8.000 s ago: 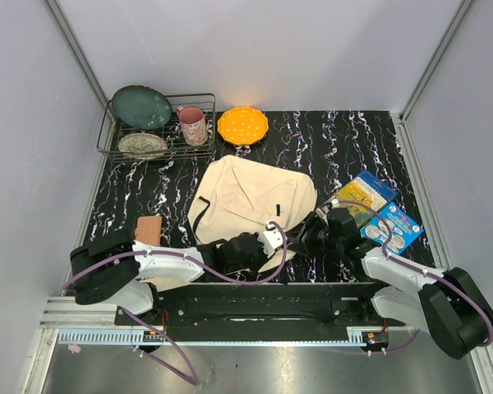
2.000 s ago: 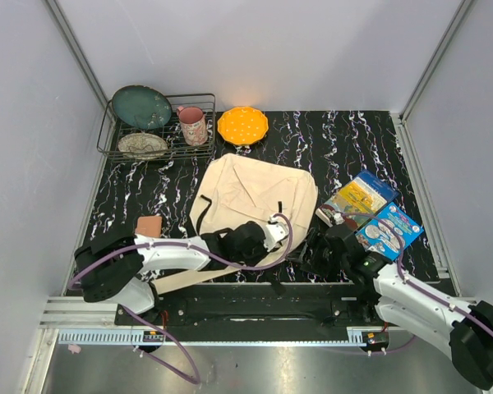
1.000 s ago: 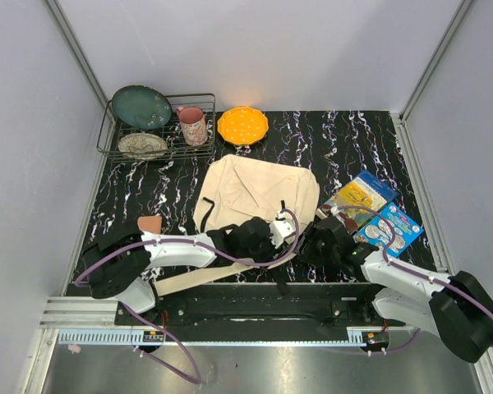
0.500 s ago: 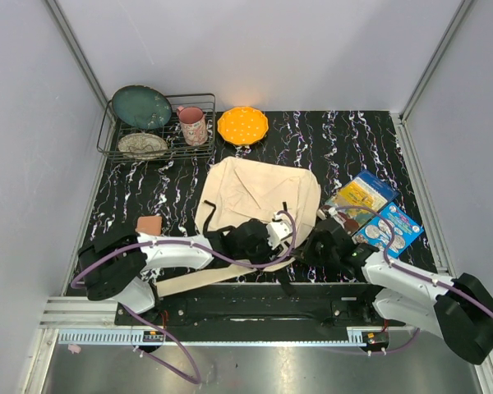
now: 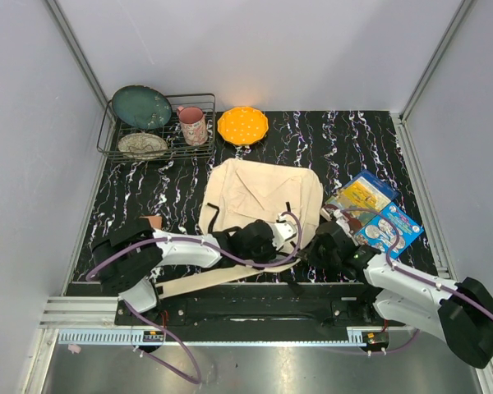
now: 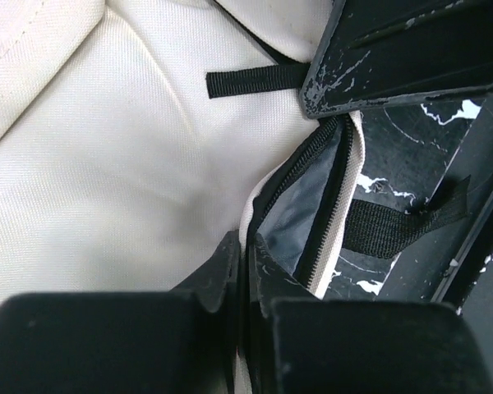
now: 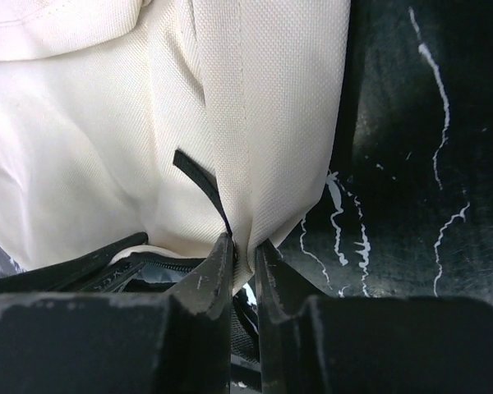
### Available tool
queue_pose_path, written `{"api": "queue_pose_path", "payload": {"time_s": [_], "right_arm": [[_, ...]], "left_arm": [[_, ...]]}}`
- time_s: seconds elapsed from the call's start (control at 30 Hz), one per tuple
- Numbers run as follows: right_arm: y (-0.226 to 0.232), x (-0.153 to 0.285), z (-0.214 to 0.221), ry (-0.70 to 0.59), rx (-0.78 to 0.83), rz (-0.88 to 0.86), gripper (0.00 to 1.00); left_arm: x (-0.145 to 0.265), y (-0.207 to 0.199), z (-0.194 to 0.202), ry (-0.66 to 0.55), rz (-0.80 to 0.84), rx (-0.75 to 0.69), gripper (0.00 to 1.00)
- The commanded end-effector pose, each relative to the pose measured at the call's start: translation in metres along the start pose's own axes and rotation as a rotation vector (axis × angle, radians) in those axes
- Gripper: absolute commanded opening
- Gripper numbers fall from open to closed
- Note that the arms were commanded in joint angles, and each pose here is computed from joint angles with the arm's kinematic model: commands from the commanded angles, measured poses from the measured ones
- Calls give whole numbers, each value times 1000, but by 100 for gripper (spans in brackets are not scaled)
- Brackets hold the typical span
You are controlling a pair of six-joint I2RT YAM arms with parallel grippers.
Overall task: Pack the student bag
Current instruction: Adjust the student bag at the center of the board.
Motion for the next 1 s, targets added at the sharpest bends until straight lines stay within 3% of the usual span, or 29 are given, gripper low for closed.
{"api": "queue_pose_path", "payload": {"time_s": [0.0,0.17,0.37,0.43,0.47,0.5,0.57,0.77,0.97], "right_arm": [[-20,-3,-15,-115,68,168,0],[6,-12,-44,-206,157,202,0],[26,-24,-82,-271,270,260,0],[31,-25,-90,-254,282,245,21],[36,-22,-94,-262,278,229,38],[42,-15,-96,-279,269,198,66],[47,2,-95,-295,239,134,78],[41,38,-68,-274,74,-79,80],[46,40,-44,-162,4,-234,75]], "left_arm": [[-3,21,26,102,-101,5,0],[7,24,26,59,-116,33,0],[33,39,-4,-14,-156,73,0],[39,43,-25,-52,-151,88,0],[41,44,-33,-64,-149,91,0],[42,44,-50,-95,-149,93,0],[41,47,-58,-72,-166,88,0],[41,50,-96,-115,-186,122,0],[42,46,-122,-139,-164,115,0]]}}
Point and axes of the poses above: each gripper's point midway between its finger pads, its own x axis back along the fingers, its own y axis along the line the jaws close on, z = x × y, the point moved 6 cm from there along x, back along the fingers, and after that the axes turned 4 degrees about x, right-handed, at the moved point
